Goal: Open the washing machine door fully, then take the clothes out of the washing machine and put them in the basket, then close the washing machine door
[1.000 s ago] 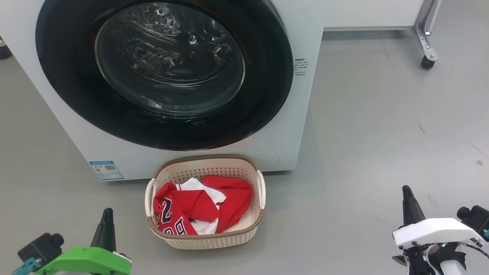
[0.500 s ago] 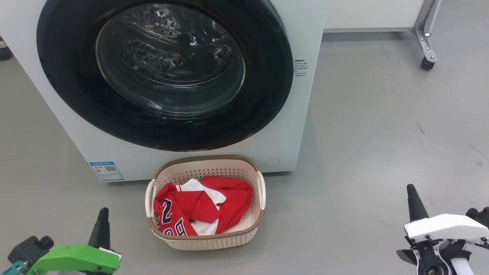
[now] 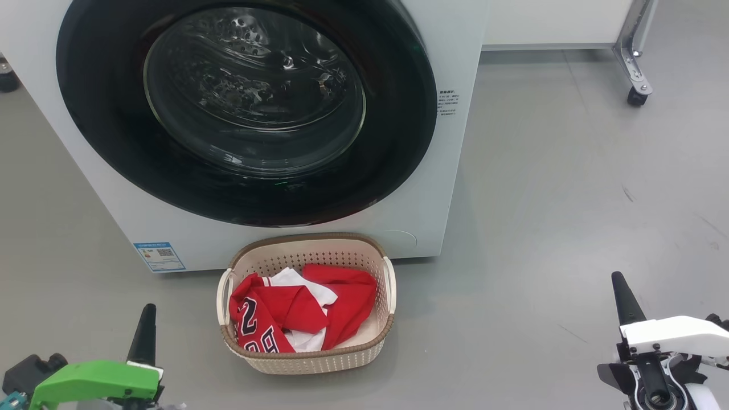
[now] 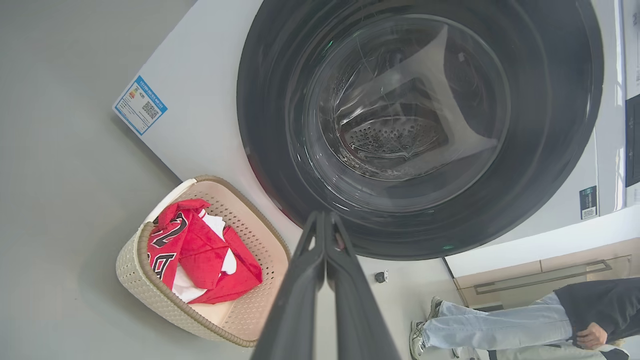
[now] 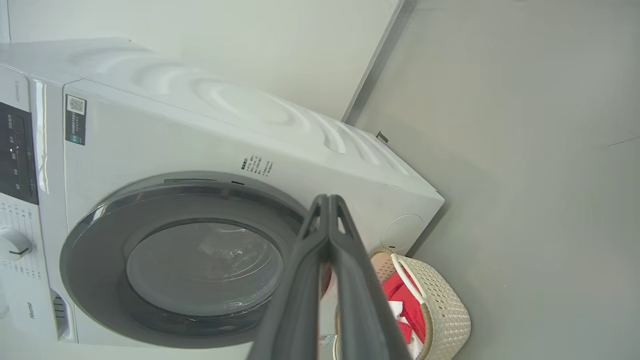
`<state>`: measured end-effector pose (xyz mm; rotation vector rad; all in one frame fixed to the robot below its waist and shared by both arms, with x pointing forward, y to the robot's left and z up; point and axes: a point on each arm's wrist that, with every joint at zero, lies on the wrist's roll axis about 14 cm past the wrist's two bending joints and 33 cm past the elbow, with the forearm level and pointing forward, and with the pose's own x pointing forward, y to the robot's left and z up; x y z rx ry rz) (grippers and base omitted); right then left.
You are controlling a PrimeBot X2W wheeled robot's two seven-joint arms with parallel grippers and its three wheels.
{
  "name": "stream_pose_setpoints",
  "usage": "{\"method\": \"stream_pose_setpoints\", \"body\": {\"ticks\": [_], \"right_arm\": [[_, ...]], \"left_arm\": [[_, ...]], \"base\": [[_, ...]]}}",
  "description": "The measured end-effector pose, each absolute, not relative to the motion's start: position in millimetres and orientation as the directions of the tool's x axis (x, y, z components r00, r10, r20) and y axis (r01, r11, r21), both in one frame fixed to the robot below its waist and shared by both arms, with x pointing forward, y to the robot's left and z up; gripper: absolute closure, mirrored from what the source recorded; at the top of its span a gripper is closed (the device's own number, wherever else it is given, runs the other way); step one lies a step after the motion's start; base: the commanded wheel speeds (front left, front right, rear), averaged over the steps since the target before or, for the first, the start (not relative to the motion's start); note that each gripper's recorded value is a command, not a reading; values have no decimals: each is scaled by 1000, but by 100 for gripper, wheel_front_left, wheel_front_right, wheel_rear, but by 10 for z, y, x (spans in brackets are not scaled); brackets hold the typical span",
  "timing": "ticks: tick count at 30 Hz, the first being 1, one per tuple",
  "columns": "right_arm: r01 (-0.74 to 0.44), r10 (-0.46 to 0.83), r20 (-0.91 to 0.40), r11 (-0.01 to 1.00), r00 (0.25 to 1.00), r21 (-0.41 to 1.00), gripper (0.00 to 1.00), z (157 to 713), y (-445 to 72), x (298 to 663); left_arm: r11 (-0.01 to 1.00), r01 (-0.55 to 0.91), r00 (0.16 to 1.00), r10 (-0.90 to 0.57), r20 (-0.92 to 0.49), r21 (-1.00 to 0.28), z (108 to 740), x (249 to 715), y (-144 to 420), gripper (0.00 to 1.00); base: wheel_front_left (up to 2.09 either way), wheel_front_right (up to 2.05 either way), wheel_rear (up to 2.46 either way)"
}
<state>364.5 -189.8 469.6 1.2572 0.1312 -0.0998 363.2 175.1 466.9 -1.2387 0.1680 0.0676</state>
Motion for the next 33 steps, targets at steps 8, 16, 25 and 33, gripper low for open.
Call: {"method": "stream_pose_setpoints", "body": {"ticks": [8,16,25,33], "right_arm": [[142,-13,-142,205,990,968,100,4717,-1946,3661],[118,-16,-117,105,993,987,100,4774,-1991,3698],[97,-27,-98,-6,995,995,100,4805,-2046,3712],[93,-29,-93,-13,995,996,100,4818,-2050,3725]], "left_arm": [[224,-135,988,-43,-148,-965,4700,3657,1779,100],[117,-119,991,-40,-125,-986,4748,3686,1814,100],[10,-96,995,-27,-96,-995,4797,3713,1867,100],[-10,-93,995,-24,-92,-996,4808,3727,1872,100]], "base": [[0,0,0],[0,0,0],[0,0,0],[0,0,0]]}}
